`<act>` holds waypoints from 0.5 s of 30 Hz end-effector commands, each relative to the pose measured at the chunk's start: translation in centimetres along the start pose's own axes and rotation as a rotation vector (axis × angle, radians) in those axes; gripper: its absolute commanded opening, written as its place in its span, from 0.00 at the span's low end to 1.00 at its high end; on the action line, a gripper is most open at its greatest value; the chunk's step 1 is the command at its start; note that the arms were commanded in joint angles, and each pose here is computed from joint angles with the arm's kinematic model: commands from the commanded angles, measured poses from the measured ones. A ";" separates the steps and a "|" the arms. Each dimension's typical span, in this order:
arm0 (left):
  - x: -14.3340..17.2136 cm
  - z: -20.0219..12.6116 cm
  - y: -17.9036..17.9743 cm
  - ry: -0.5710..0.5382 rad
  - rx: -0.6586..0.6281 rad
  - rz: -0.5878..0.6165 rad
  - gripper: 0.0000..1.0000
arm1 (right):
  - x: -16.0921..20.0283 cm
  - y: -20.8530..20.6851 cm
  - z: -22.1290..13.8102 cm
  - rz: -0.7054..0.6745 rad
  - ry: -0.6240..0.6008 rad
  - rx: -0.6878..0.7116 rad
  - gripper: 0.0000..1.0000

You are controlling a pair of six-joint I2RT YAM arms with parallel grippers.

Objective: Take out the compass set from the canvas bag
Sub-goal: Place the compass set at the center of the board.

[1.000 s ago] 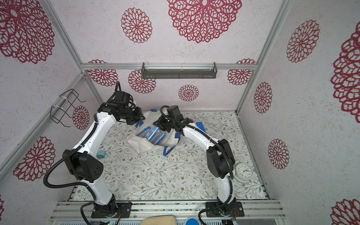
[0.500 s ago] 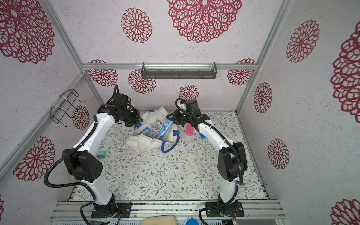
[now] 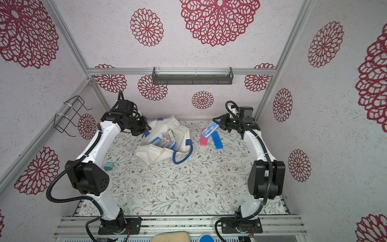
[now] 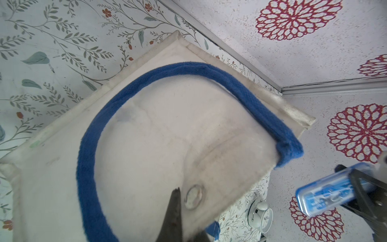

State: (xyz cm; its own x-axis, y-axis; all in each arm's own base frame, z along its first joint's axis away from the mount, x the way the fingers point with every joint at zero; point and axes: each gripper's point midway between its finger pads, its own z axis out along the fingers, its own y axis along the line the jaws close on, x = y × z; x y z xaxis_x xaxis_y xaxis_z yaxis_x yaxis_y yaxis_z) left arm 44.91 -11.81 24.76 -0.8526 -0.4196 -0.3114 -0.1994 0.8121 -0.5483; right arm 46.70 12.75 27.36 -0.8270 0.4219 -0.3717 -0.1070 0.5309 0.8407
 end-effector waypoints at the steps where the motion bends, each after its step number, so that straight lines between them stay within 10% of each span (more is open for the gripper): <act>1: -0.3 -3.0 0.1 -0.034 0.005 -0.001 0.00 | 4.2 -4.7 0.6 -0.071 0.160 0.175 0.21; 15: -1.2 -3.3 0.2 -0.028 0.053 0.006 0.00 | 14.5 -12.2 7.9 -0.068 0.470 0.281 0.24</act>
State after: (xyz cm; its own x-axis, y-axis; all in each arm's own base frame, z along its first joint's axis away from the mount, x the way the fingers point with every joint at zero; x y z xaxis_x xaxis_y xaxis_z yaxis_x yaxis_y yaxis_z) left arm 45.09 -9.04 24.77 -0.8402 -0.4529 -0.2983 -0.2355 0.8002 -0.5516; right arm 40.11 17.28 8.46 -0.9893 0.0998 -0.1064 0.0028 0.7423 0.6701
